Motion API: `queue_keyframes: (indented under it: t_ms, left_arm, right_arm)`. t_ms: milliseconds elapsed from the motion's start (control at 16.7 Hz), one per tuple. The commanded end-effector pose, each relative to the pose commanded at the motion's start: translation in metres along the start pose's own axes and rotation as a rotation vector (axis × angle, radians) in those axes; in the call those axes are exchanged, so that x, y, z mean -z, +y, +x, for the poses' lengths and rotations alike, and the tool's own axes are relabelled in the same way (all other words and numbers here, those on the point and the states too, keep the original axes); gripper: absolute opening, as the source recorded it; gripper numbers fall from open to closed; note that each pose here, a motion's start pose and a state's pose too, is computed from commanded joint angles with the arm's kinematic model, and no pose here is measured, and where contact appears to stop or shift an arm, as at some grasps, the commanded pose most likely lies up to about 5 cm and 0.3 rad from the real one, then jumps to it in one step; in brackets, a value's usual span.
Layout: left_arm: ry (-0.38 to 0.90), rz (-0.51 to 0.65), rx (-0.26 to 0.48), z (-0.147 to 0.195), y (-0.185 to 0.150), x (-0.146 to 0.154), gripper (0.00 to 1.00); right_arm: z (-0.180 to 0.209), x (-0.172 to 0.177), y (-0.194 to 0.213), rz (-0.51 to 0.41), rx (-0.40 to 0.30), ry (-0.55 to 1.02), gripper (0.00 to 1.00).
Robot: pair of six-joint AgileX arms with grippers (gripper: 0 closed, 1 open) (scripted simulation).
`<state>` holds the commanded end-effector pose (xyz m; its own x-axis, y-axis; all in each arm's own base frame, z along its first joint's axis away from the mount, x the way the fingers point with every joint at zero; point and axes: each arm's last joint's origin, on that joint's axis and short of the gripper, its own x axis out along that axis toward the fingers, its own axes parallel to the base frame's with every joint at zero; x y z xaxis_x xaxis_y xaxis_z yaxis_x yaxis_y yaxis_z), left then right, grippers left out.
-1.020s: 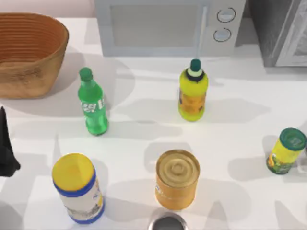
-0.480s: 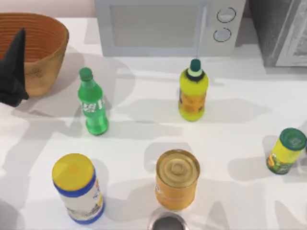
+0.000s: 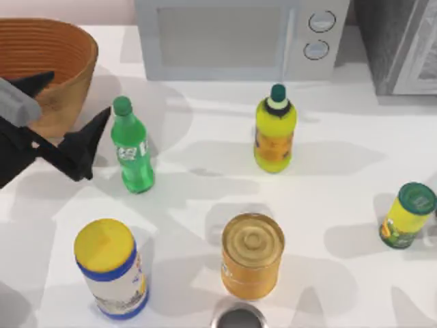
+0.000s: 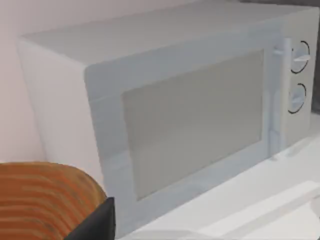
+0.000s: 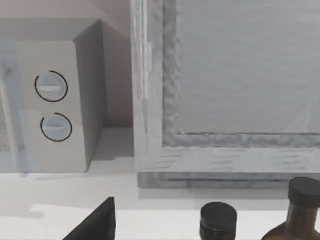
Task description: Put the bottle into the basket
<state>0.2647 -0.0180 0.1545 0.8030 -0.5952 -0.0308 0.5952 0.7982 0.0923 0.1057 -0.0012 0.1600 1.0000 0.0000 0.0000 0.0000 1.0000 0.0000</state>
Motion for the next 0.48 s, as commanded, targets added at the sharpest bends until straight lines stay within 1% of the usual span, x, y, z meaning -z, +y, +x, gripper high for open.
queue_keyframes:
  t_ms: [120, 240, 360, 480]
  left_arm:
    - [0.083, -0.039, 0.078, 0.003, -0.005, 0.031, 1.0]
    - [0.133, -0.062, 0.13, 0.001, -0.007, 0.052, 1.0]
    - [0.156, -0.071, 0.163, -0.001, -0.011, 0.065, 1.0]
    - [0.161, -0.072, 0.174, -0.002, -0.012, 0.068, 1.0]
  right_arm:
    - [0.0, 0.0, 0.0, 0.0, 0.0, 0.0, 1.0]
    - [0.0, 0.0, 0.0, 0.0, 0.0, 0.0, 1.0]
    - [0.0, 0.0, 0.0, 0.0, 0.0, 0.0, 1.0]
    - [0.0, 0.0, 0.0, 0.0, 0.0, 0.0, 1.0]
